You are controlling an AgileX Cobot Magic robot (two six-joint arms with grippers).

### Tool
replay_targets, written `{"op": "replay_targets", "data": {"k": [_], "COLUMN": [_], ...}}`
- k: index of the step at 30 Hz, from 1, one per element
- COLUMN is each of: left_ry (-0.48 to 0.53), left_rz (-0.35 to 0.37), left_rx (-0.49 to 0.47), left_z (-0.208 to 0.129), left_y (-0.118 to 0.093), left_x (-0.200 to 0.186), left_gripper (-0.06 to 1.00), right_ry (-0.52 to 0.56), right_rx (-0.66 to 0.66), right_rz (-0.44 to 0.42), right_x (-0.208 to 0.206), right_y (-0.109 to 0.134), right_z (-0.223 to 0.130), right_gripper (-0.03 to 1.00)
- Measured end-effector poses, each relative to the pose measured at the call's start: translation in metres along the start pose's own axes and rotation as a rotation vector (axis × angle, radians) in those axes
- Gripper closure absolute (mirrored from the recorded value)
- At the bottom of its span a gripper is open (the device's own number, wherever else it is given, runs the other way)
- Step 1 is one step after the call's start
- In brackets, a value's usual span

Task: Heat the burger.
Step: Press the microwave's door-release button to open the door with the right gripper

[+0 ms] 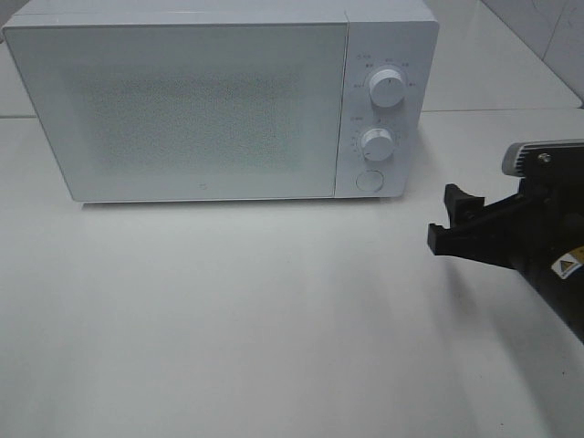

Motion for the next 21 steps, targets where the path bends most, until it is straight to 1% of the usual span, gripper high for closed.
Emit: {"op": "replay_targets", "data": {"k": [2,3,4,5,6,8,10,13,17,20,21], "left_ry": [0.000,0.000,0.000,0.000,0.000,0.000,0.000,0.000,0.000,0.000,0.000], "left_rz": [0.000,0.000,0.000,0.000,0.000,0.000,0.000,0.000,0.000,0.000,0.000], "left_rx": [0.000,0.000,0.000,0.000,0.000,0.000,0.000,0.000,0.000,0.000,0.000], "left_z": [0.000,0.000,0.000,0.000,0.000,0.000,0.000,0.000,0.000,0.000,0.000], "left_y": [0.000,0.000,0.000,0.000,0.000,0.000,0.000,0.000,0.000,0.000,0.000], "left_x": [0.000,0.000,0.000,0.000,0.000,0.000,0.000,0.000,0.000,0.000,0.000], "left_gripper": [0.13,0.13,0.13,0.13,0.13,0.13,0.13,0.13,0.13,0.13,0.13], "right_ry": [0.001,0.003,0.004,0.004,0.003,0.003,0.003,0.006,0.003,0.005,0.007], "right_rx": [0.000,0.000,-0.001,-0.001,0.001,0.004,-0.007,-0.012,-0.009,0.014,0.048], "right_rz": [0.009,0.027,0.034,0.034,0.041,0.041,0.051,0.064,0.068,0.066,0.066], "right_x": [0.001,0.004,0.006,0.006,0.009,0.011,0.015,0.017,0.018,0.019,0.019], "right_y": [0.005,0.015,0.020,0.020,0.028,0.031,0.042,0.049,0.051,0.052,0.052], "right_z": [-0.001,-0.003,-0.004,-0.004,-0.005,-0.006,-0.009,-0.012,-0.011,-0.012,-0.012], "right_gripper": [0.25,0.25,0.25,0.25,0.25,0.25,0.25,0.25,0.25,0.25,0.27]}}
Point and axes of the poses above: a point on each arm's last joint axis where the gripper is mounted, x pointing out along that axis toward the gripper, y along the wrist's bending axis when the last joint is at zero, z = x × y, the point moved 3 cm from there along x, pointing out along that axis toward the gripper, and after that the axes turned 12 degrees about x, right-handed, at the moved point
